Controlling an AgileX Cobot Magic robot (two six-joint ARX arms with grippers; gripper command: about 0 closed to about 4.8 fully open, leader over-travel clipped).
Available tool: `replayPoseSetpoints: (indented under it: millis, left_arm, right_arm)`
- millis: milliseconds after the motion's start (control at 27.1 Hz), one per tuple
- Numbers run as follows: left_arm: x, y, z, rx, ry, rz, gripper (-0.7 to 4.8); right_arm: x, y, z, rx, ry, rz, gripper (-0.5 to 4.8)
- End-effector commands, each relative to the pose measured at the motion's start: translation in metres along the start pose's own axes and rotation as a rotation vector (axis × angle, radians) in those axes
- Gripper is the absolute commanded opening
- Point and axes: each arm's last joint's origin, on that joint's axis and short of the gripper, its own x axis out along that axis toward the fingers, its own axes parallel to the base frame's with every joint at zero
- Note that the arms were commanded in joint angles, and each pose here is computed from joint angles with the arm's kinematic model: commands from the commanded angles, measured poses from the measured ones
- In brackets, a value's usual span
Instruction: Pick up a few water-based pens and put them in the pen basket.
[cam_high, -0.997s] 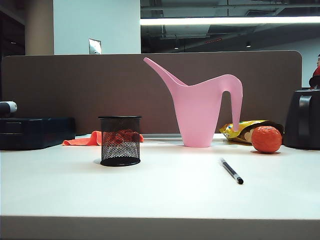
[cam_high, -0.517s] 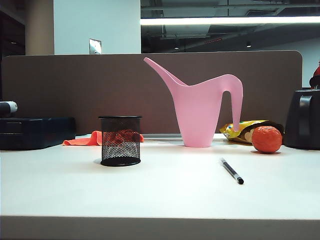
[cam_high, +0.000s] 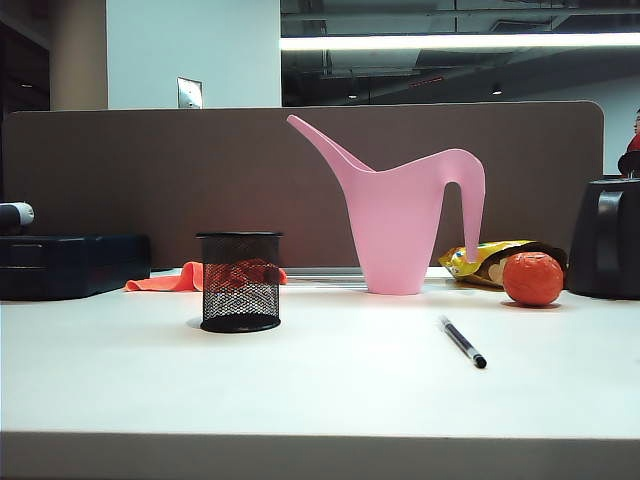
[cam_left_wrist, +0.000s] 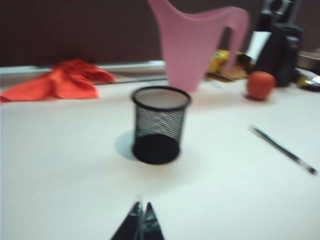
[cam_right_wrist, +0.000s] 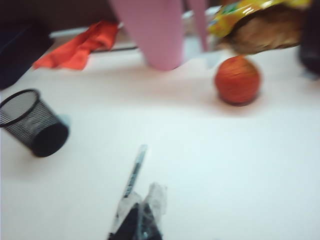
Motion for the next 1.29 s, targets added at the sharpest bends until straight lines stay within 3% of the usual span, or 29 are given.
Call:
replayPoseSetpoints:
  millis: [37,111,148,185,406,480,554,1219,1293]
  left_arm:
    - [0.0,-0.002,-0.001,-0.001,0.011,-0.064,-0.05]
    - [0.0,-0.003,-0.001,-0.002,0.012,-0.087,-0.05]
    - [0.0,-0.003,-0.001,-0.002,0.013,-0.1,-0.05]
    - [0.0,-0.003,-0.001,-0.002,0.013,-0.104,-0.05]
    - [0.0,-0.003,-0.001,-0.002,0.013,-0.104,-0.05]
    - [0.0,-0.003,-0.001,-0.003,0.015,-0.104,-0.05]
    - [0.0,-0.003,-0.002,-0.007,0.022,-0.104,-0.05]
    - [0.0,-0.003,-0.005,-0.024,0.053,-0.104,-0.05]
    - [0.0,-0.003,-0.005,-0.024,0.053,-0.104,-0.05]
  right_arm:
    - [0.012,0.007,0.013,-0.01,0.03,0.064,0.11]
    - [0.023,0.012,0.016,-0.016,0.069,0.1,1.18]
    - [0.034,0.017,0.017,-0.022,0.103,0.124,2.13]
    - [0.041,0.02,0.017,-0.028,0.123,0.139,2.34]
    - [0.079,0.037,0.005,-0.075,0.186,0.145,2.41]
    - [0.092,0.042,-0.001,-0.09,0.202,0.13,2.87]
    - [0.108,0.046,-0.009,-0.1,0.243,0.123,2.89]
    - [0.204,0.04,-0.039,-0.082,0.496,0.07,2.88]
    - [0.207,0.04,-0.045,-0.097,0.509,0.017,2.88]
